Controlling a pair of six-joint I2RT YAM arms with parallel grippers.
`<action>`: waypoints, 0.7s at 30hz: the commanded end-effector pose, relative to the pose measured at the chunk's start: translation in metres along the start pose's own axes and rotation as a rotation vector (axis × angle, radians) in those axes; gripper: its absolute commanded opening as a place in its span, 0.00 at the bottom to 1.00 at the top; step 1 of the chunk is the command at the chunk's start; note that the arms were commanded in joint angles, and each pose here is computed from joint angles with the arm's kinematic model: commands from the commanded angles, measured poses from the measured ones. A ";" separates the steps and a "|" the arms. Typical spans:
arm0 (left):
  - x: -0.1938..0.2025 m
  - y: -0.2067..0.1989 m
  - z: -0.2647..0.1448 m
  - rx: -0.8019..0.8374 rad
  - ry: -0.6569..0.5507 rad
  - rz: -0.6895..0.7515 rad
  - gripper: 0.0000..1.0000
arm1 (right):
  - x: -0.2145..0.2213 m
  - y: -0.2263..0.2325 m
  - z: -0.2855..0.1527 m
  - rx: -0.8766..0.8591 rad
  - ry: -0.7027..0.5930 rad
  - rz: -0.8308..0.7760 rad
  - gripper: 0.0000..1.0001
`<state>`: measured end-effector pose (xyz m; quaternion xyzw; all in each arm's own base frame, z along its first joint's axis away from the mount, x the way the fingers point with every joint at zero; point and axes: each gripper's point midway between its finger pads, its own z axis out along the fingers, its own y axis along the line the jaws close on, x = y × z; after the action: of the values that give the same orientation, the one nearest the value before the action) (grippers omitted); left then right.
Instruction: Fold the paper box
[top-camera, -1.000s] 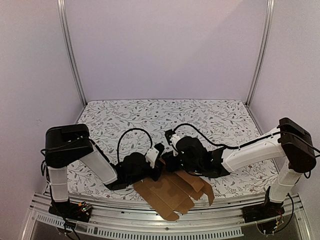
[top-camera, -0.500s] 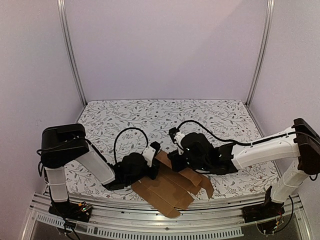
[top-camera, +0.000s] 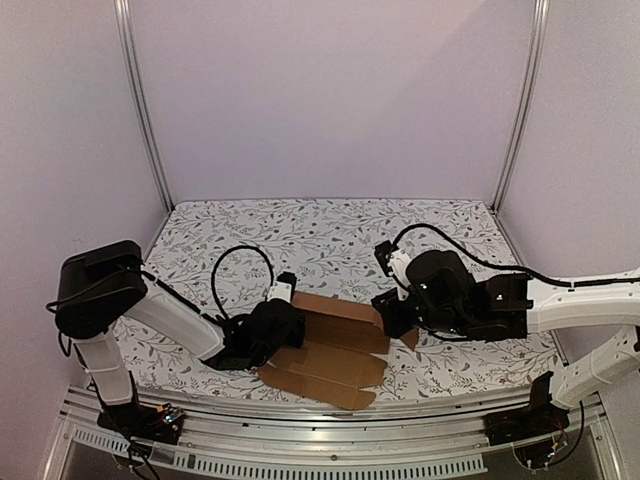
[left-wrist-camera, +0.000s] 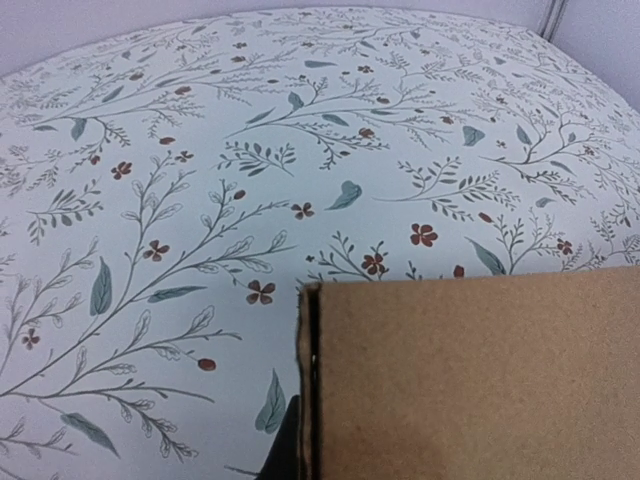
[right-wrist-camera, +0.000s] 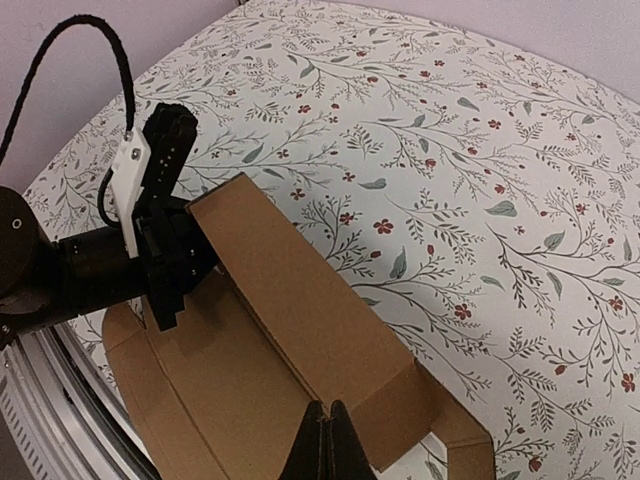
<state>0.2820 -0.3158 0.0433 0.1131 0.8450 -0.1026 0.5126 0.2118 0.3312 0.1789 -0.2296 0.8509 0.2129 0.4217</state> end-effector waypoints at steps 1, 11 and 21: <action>0.011 0.007 -0.004 -0.067 0.057 -0.079 0.00 | 0.029 -0.028 0.000 0.077 0.085 -0.026 0.00; 0.022 0.009 -0.007 -0.117 0.058 -0.077 0.00 | 0.034 -0.045 0.020 0.105 0.104 0.021 0.00; 0.023 0.007 -0.007 -0.105 0.069 -0.084 0.00 | 0.035 -0.048 0.045 0.092 0.102 0.060 0.00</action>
<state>0.2776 -0.3087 0.0426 0.0333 0.8559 -0.0957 0.5071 0.2437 0.3012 0.1260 -0.1998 0.8867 0.1590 0.3854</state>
